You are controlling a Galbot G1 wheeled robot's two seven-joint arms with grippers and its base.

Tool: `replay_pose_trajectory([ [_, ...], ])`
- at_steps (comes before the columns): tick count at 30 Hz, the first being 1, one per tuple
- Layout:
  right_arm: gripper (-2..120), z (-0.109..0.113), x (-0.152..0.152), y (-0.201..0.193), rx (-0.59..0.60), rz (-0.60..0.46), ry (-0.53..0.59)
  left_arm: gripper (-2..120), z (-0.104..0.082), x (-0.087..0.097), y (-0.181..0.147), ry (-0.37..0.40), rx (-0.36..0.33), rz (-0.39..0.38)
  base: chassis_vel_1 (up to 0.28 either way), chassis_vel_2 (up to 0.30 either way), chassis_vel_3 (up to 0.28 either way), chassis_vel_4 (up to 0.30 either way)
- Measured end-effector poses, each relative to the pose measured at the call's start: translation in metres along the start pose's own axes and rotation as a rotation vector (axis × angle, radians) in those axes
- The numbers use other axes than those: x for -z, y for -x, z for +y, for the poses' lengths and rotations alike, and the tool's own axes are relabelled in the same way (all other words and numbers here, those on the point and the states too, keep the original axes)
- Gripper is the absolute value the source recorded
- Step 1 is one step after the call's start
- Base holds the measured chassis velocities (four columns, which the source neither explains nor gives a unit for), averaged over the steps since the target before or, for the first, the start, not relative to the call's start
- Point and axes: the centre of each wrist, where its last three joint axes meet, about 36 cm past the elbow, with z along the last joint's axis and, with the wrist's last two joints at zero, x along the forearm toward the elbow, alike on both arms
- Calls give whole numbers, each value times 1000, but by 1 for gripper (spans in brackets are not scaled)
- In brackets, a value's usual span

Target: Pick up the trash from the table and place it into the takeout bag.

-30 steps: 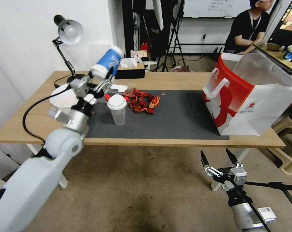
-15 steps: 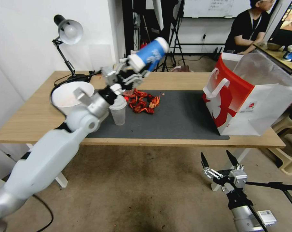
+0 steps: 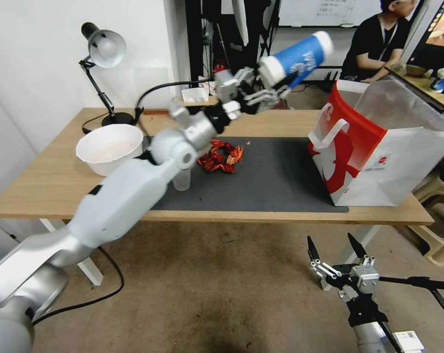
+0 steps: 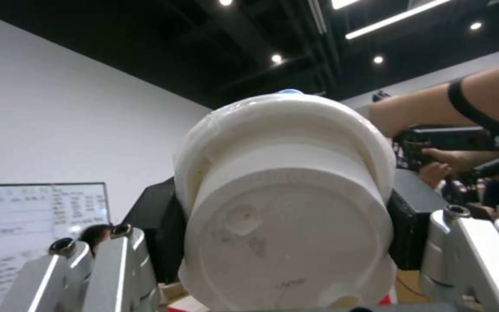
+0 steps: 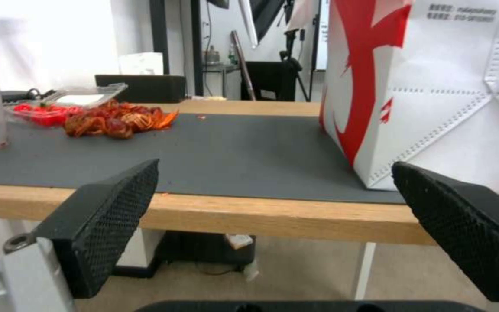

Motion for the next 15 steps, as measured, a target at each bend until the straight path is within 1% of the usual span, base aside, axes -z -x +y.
replay_pose_trajectory([
  [3, 100, 0, 0, -2, -15, -9, 4, 63, -6, -10, 23, -15, -28, 14, 0, 0, 0, 0],
  [4, 100, 0, 0, -2, -15, -9, 4, 63, -6, -10, 23, -15, -28, 14, 0, 0, 0, 0],
  [6, 100, 1, -1, -2, -23, -15, 8, 63, -10, -18, 37, -21, -47, 31, 0, 0, 0, 0],
  [8, 100, 1, -1, -3, -25, -15, 9, 63, -11, -20, 42, -20, -53, 37, 0, 0, 0, 0],
  [9, 100, 1, -2, -3, -26, -15, 10, 63, -10, -23, 51, -18, -59, 47, 0, 0, 0, 0],
  [10, 100, 1, -2, -3, -26, -15, 10, 63, -10, -23, 51, -18, -59, 47, 0, 0, 0, 0],
  [12, 100, 2, -3, -4, -30, -16, 11, 63, -5, -28, 66, -12, -61, 68, 0, 0, 0, 0],
  [13, 100, 2, -3, -4, -30, -16, 11, 63, -5, -28, 66, -12, -61, 68, 0, 0, 0, 0],
  [15, 100, 1, -3, -5, -34, -19, 12, 63, 0, -31, 79, -4, -65, 83, 0, 0, 0, 0],
])
